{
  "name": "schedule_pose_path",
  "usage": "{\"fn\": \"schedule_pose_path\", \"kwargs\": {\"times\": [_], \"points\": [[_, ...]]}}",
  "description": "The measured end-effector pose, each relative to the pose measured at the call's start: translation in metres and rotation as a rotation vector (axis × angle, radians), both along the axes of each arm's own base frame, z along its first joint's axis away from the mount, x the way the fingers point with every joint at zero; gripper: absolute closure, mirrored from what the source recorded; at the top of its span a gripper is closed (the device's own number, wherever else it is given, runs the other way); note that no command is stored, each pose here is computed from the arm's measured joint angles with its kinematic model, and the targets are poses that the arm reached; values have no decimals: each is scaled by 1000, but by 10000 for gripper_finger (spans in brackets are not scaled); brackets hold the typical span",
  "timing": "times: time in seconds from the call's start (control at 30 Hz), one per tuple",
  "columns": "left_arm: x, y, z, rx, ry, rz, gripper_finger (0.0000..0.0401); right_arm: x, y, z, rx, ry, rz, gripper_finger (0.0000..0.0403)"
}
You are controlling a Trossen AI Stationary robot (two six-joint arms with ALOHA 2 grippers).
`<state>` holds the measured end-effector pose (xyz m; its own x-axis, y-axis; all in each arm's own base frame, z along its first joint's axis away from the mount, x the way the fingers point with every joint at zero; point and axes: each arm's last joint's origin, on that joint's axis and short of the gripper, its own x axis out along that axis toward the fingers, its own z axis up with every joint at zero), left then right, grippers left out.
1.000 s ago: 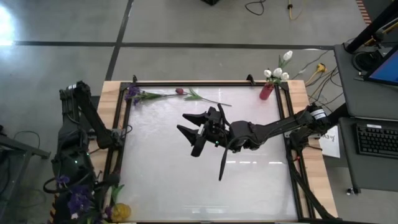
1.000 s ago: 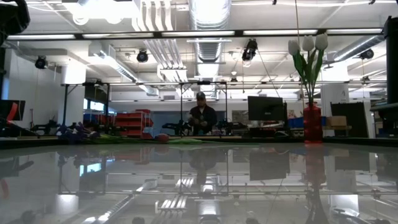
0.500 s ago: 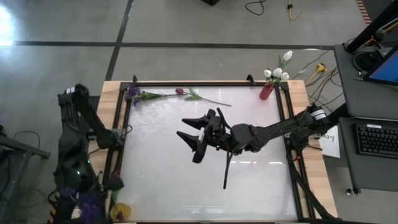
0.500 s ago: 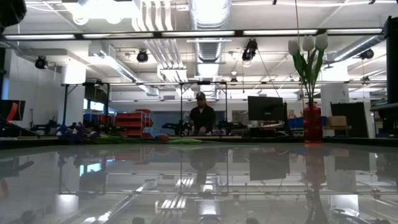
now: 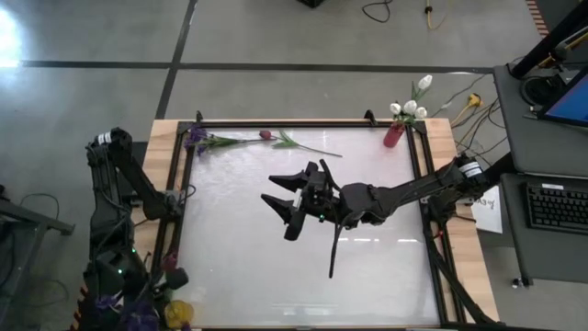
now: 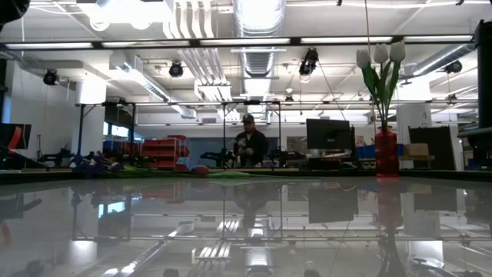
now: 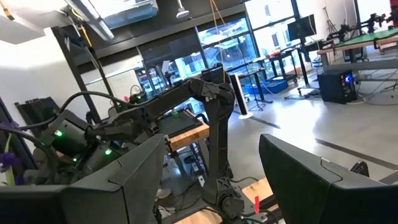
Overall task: Sort flowers into vase by color
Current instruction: Put the middle purple flowers into the yellow flower vase
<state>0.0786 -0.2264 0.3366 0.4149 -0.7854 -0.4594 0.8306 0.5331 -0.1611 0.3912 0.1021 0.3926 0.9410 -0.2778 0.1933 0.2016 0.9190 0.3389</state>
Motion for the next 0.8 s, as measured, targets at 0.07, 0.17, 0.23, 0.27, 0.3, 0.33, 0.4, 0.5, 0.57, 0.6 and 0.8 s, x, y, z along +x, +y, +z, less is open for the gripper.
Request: {"fn": "schedule_pose_path", "kwargs": {"times": [0.07,0.17,0.23,0.27,0.3,0.33,0.4,0.5,0.57,0.6,0.8], "points": [[0,0,-2,4,3,2,401,0,1,0,1,-1,3,149],[-1,2,-4,6,6,2,401,-1,3,0,2,-1,7,149],[-3,5,-5,15,-1,-11,401,-1,3,0,3,-1,0,149],[-4,7,-4,19,-7,-17,401,-1,3,0,3,-1,0,149],[-4,9,-3,16,-19,-26,401,-1,3,0,4,-1,0,149],[-5,11,-1,11,-30,-38,401,-1,3,0,4,-3,0,149],[-7,15,3,0,-44,-58,401,-1,3,0,4,-2,0,149],[-9,16,5,-14,-46,-95,401,-1,3,0,5,-3,-1,149],[-10,15,4,-19,-23,-148,401,-1,3,0,5,-4,0,149],[-10,15,4,-20,-17,-168,401,-1,3,0,6,-4,0,149],[-11,15,5,-17,-43,-210,401,-1,3,0,43,-15,8,149]]}}
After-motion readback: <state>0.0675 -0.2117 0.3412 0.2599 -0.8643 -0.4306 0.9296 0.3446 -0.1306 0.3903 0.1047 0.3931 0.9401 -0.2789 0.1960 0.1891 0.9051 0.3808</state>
